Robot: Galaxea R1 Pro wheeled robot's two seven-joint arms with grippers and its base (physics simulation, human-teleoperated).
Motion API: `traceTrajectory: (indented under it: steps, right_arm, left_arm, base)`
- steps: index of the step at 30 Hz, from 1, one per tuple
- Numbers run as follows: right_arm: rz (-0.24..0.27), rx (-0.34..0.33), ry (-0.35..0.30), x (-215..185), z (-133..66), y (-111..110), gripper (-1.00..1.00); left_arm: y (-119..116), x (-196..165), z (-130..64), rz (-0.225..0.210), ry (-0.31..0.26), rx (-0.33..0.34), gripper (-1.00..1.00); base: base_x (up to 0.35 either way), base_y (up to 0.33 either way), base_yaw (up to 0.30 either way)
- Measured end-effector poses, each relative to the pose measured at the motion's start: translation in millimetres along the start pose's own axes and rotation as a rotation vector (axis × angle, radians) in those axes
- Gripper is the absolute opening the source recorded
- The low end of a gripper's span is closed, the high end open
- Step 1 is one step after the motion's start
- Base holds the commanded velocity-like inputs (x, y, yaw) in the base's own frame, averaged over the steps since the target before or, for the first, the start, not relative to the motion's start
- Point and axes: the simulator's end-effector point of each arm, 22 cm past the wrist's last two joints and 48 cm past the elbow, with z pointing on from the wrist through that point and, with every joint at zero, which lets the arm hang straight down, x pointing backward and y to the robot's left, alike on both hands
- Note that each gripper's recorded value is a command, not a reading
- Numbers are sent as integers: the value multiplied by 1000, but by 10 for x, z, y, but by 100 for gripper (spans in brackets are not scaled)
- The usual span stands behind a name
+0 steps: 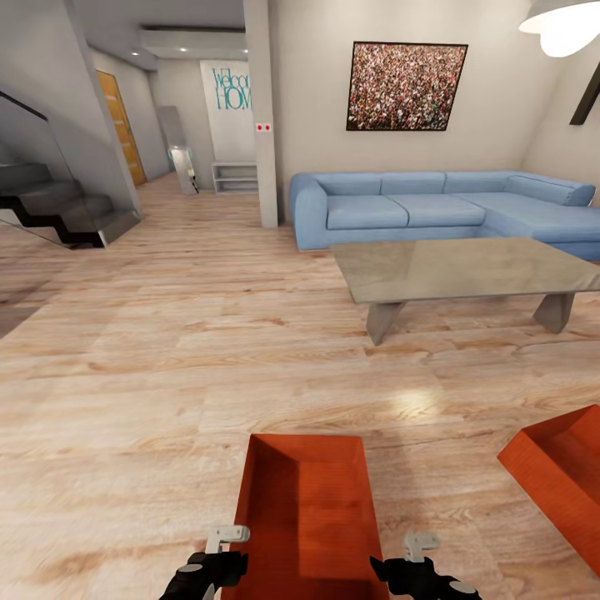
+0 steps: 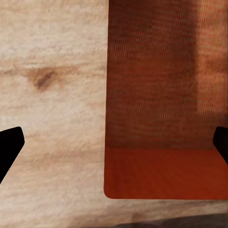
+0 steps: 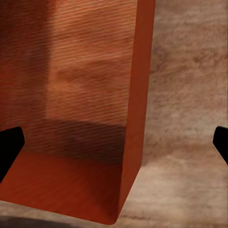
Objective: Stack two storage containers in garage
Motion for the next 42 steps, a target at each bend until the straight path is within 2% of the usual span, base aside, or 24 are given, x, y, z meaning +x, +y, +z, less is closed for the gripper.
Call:
traceTrajectory:
  steps: [11, 27, 38, 42]
  right_arm:
    - [0, -1, 0, 163, 178, -52, 100]
    - [0, -6, -1, 163, 178, -41, 100]
    - [0, -6, -1, 332, 356, -93, 100]
    - [1, -5, 0, 333, 356, -95, 100]
  left_arm:
    - [15, 143, 199, -1, -2, -1, 100]
    - [3, 142, 198, -2, -3, 1, 100]
    - [7, 294, 397, -2, -3, 2, 100]
    - [6, 294, 397, -2, -3, 2, 100]
  base:
    - [0, 0, 0]
    - [0, 0, 0]
    - [0, 0, 0]
    - [0, 0, 0]
